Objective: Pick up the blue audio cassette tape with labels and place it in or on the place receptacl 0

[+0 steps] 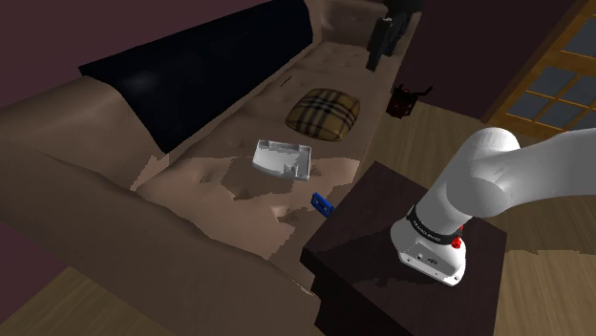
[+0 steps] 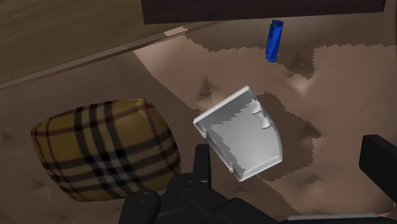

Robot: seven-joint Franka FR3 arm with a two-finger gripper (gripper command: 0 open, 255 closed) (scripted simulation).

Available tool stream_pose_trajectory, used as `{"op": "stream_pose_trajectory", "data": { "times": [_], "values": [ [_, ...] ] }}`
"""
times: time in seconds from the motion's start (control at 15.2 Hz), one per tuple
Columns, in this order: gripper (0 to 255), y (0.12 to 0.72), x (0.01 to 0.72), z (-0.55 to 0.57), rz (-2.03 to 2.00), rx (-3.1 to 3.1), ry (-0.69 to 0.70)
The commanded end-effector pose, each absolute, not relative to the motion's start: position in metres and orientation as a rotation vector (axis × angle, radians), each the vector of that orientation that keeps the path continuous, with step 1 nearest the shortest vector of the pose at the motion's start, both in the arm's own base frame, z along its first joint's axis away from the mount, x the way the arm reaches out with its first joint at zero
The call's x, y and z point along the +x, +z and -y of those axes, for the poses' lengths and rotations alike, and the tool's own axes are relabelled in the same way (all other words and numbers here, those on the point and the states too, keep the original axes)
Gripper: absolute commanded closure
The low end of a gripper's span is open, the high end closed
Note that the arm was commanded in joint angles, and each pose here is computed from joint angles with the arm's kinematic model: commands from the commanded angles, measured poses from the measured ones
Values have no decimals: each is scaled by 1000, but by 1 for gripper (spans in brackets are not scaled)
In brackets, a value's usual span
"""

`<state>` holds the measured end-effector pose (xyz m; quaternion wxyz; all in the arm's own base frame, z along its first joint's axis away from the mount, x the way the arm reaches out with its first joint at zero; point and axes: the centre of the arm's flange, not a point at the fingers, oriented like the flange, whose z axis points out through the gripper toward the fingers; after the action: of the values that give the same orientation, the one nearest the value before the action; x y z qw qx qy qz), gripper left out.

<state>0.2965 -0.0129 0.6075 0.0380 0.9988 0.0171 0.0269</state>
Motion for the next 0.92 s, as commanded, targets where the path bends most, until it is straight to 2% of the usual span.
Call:
{"op": "stream_pose_trajectory", "data": {
  "times": [0.0,0.86],
  "values": [
    [0,607,297,13,-52,3064,83],
    [0,439,330,-5,31,3091,-62]
  ]
}}
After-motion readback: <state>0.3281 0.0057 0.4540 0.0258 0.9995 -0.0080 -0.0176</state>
